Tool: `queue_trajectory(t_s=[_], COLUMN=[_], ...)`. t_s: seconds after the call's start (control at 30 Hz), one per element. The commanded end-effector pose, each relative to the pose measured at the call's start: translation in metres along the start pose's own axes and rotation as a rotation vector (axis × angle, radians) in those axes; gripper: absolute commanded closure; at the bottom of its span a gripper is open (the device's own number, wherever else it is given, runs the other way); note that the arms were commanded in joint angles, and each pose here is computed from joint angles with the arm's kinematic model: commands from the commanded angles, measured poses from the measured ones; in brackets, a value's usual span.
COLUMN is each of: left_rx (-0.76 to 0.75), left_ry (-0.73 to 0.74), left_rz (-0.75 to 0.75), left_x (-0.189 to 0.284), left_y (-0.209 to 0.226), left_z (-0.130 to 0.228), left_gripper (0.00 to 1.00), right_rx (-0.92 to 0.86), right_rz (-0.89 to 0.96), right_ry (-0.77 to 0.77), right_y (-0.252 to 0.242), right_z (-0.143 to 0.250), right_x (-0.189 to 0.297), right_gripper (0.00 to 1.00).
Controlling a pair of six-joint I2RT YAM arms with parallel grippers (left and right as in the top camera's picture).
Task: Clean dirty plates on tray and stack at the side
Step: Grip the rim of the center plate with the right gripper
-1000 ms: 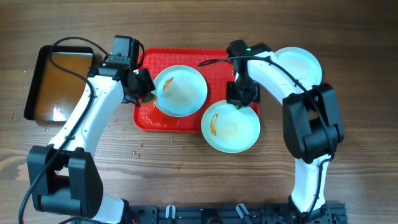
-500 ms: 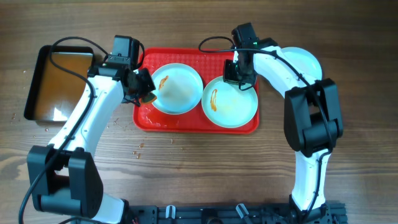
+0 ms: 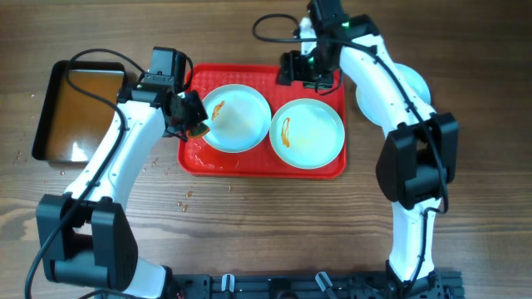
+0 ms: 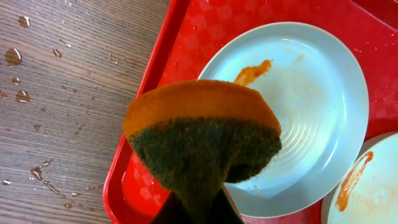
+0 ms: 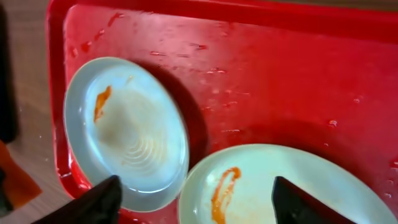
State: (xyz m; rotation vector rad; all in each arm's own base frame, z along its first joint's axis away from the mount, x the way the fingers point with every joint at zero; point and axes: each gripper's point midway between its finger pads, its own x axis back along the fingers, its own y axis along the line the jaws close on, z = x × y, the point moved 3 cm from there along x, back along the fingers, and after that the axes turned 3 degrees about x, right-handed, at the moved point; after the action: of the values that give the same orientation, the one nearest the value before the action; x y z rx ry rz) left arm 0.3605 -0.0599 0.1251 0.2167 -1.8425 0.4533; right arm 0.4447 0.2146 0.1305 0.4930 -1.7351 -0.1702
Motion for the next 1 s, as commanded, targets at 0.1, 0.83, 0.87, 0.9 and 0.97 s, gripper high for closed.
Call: queue_trajectory(t_s=[0.1, 0.83, 0.87, 0.9, 0.97], left_rx=[0.02, 0.013, 0.013, 0.012, 0.012], left_ry=[-0.001, 0.008, 0.008, 0.008, 0.008], left_rz=[0.002, -0.004, -0.004, -0.004, -0.004], left_x=[0.001, 0.001, 0.001, 0.001, 0.001], left_y=[0.003, 0.005, 0.005, 0.005, 0.005], left_z=[-0.001, 0.001, 0.001, 0.001, 0.001], left_gripper=[0.96, 0.96, 0.96, 0.96, 0.96], right_rx=[0.109, 0.23, 0.247, 0.271, 0.329], right_rz=[0.17, 0.182, 0.178, 0.166, 0.104], right_ry=[-0.048, 0.05, 0.053, 0.065, 0.099], right_y=[0.026, 0.036, 0.038, 0.039, 0.045], right_z=[-0.001, 0.025, 0.025, 0.028, 0.034], right_x=[-0.062, -0.123, -0.123, -0.127, -0.135], right_gripper=[0.12, 0.86, 0.88, 0.9, 0.91])
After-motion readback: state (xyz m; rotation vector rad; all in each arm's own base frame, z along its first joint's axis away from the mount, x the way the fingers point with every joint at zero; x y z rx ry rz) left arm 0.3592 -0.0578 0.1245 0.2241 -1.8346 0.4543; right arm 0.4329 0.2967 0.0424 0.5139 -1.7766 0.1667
